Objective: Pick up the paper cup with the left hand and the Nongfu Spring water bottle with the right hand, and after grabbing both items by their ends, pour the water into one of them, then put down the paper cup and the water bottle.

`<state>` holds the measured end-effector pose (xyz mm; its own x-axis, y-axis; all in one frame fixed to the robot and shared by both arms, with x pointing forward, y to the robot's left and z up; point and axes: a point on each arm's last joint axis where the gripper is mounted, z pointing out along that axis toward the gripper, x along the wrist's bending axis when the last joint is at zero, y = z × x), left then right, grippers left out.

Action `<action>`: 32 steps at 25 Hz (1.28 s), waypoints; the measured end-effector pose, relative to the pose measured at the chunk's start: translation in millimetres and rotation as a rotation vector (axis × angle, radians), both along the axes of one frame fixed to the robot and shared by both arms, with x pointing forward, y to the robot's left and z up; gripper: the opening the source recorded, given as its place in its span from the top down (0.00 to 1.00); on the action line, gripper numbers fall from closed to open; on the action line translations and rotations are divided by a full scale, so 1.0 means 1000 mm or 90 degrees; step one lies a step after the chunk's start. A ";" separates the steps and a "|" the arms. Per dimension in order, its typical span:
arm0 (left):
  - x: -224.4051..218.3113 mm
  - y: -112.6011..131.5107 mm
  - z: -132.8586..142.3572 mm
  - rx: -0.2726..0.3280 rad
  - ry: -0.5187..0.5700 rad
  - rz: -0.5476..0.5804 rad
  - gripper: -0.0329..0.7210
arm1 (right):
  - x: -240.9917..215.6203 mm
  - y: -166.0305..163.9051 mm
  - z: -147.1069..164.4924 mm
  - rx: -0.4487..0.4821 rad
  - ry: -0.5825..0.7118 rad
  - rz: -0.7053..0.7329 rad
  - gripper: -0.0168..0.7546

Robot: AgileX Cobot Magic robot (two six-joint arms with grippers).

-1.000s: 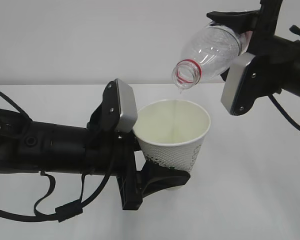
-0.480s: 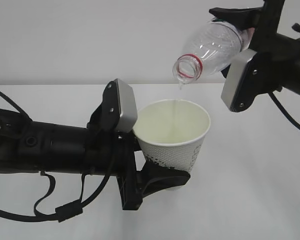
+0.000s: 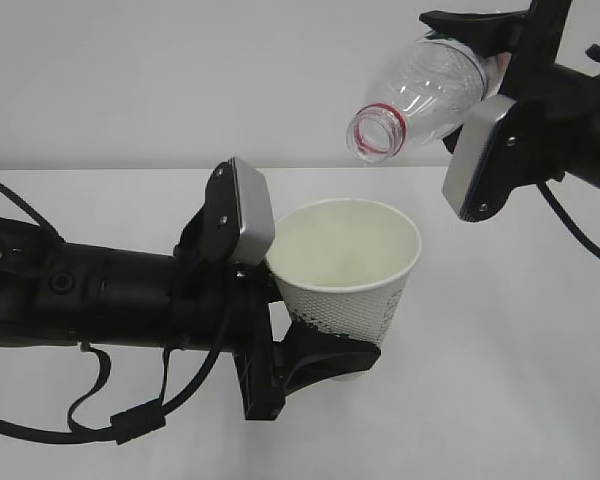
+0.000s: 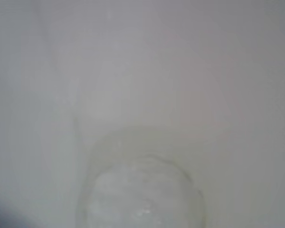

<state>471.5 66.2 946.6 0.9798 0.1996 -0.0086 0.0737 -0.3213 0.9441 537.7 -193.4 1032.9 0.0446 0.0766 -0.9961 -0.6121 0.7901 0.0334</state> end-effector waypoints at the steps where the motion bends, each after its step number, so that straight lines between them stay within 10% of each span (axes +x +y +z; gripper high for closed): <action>1: 0.000 0.000 0.000 0.000 0.000 0.000 0.28 | 0.000 0.000 0.000 0.000 0.000 0.000 0.36; 32: -0.001 -0.001 0.002 -0.018 0.002 -0.006 0.28 | 0.000 0.000 0.000 -0.014 -0.010 0.000 0.36</action>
